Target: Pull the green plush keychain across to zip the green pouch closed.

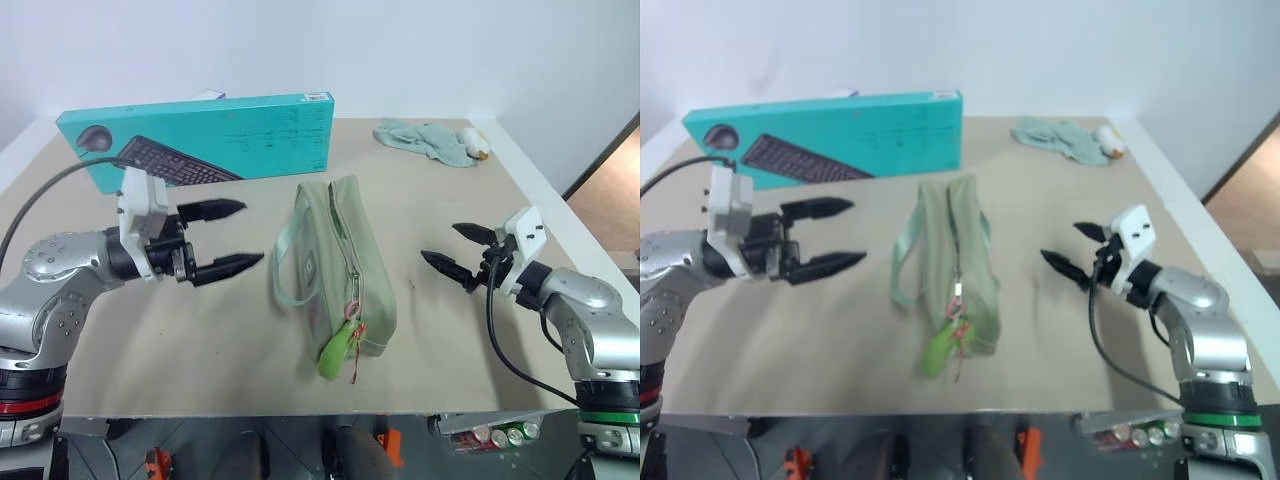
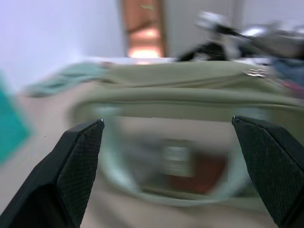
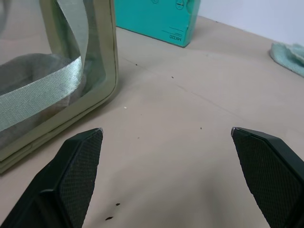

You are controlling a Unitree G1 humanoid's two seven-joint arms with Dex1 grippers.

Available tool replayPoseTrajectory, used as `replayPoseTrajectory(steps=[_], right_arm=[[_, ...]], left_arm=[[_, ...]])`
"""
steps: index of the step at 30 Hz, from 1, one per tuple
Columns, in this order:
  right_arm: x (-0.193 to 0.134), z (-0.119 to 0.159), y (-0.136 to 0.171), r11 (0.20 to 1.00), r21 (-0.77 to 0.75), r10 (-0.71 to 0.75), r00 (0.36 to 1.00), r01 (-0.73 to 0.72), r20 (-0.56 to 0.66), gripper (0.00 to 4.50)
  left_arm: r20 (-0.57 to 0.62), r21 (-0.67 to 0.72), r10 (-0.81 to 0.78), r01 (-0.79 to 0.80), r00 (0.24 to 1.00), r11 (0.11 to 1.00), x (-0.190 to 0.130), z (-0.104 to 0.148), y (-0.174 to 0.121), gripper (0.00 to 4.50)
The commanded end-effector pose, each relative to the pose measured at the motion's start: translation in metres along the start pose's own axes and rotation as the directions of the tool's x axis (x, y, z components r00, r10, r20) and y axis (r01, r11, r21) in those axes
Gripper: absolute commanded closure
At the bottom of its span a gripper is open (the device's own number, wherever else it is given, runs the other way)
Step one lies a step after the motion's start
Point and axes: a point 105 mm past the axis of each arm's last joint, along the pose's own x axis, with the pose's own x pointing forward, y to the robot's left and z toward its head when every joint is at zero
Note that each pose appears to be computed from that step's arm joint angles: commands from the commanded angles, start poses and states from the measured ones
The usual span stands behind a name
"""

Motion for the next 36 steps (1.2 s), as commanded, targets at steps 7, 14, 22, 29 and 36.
replayPoseTrajectory(steps=[7, 14, 22, 29, 36], right_arm=[[0.015, 0.097, 0.032, 0.593, -0.679, 0.412, 0.888, -0.433, -0.206, 0.0], [0.049, 0.143, 0.075, 0.215, -0.845, 0.6, 0.749, -0.49, -0.282, 0.0], [0.059, 0.128, 0.083, -0.074, -0.866, 0.604, 0.669, -0.495, -0.433, 0.0], [0.06, 0.113, 0.084, -0.174, -0.852, 0.599, 0.634, -0.493, -0.489, 0.25], [0.062, 0.114, 0.084, -0.158, -0.861, 0.607, 0.64, -0.484, -0.471, 0.25]], left_arm=[[-0.023, 0.015, -0.055, 0.055, 0.998, 0.998, 0.008, -0.003, 0.0, 0.03], [0.023, -0.011, 0.0, 0.0, 1.0, 1.0, 0.013, 0.001, 0.012, 0.03], [0.017, -0.031, 0.067, -0.066, 0.998, 0.997, 0.006, -0.003, 0.017, 0.03], [0.027, -0.04, 0.128, -0.126, 0.991, 0.991, 0.003, -0.003, 0.02, 0.0], [0.033, -0.048, 0.14, -0.138, 0.99, 0.989, 0.005, -0.005, 0.025, 0.0]])
